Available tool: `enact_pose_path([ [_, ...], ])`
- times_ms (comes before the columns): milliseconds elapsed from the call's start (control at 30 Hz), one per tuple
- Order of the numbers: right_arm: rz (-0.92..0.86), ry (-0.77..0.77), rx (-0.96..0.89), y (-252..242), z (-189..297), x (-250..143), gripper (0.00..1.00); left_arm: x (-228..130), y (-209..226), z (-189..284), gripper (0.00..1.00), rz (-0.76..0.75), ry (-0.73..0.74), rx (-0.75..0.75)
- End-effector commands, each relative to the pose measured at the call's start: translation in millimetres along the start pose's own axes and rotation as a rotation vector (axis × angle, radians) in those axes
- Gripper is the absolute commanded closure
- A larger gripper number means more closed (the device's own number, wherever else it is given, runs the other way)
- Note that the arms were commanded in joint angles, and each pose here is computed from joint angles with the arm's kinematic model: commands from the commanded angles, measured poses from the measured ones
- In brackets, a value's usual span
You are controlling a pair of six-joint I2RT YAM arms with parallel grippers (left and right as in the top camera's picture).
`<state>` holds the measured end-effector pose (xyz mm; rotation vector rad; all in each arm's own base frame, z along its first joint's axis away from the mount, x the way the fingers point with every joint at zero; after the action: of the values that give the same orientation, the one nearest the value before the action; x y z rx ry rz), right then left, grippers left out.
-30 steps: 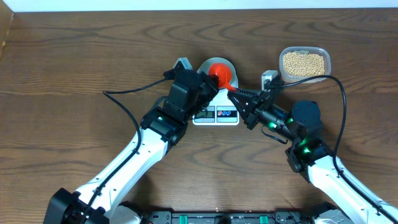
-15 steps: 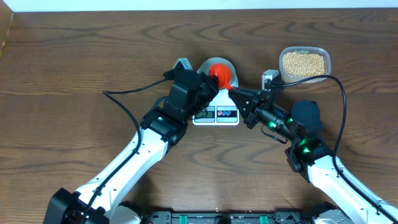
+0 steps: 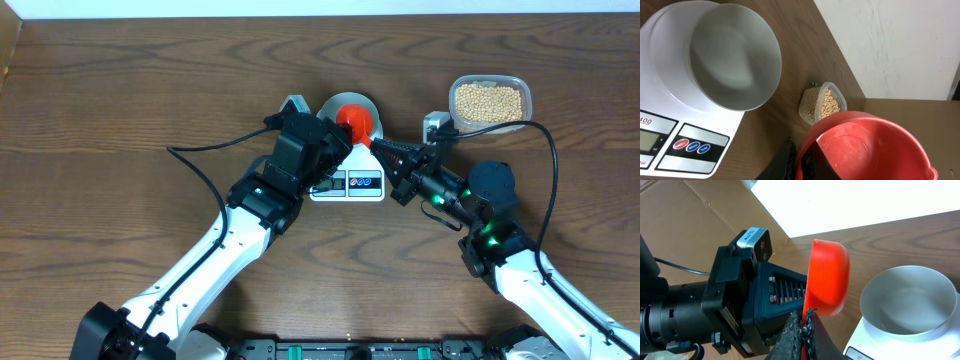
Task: Scoop item into bowl and weigh 50g on scale
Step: 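Grasp the scoop handle with the right gripper above the scale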
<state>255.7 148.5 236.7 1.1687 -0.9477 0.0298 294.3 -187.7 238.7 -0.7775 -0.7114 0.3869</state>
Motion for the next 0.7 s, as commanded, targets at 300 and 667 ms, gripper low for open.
enact_pose_path([
  [300, 0.041, 0.0, 0.018, 6.7, -2.3, 3.7, 0.99, -2.9, 1.2, -0.9, 0.93, -0.003, 0.018, 0.006],
  [667, 0.044, 0.003, 0.012, 5.9, -2.4, 3.2, 0.99, -2.8, 1.1, -0.9, 0.93, -0.003, 0.017, 0.006],
])
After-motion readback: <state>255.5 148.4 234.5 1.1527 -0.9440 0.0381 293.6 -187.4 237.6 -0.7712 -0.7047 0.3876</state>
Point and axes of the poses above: each gripper's point midway between its finger pads, its own z axis back along the fingers, its own y axis along the line the jaws close on, x = y × z, the point moved 10 cm from there along z, back along the fingers, and after that the axes turned 15 degrees about -z, right-handed, at the moved point
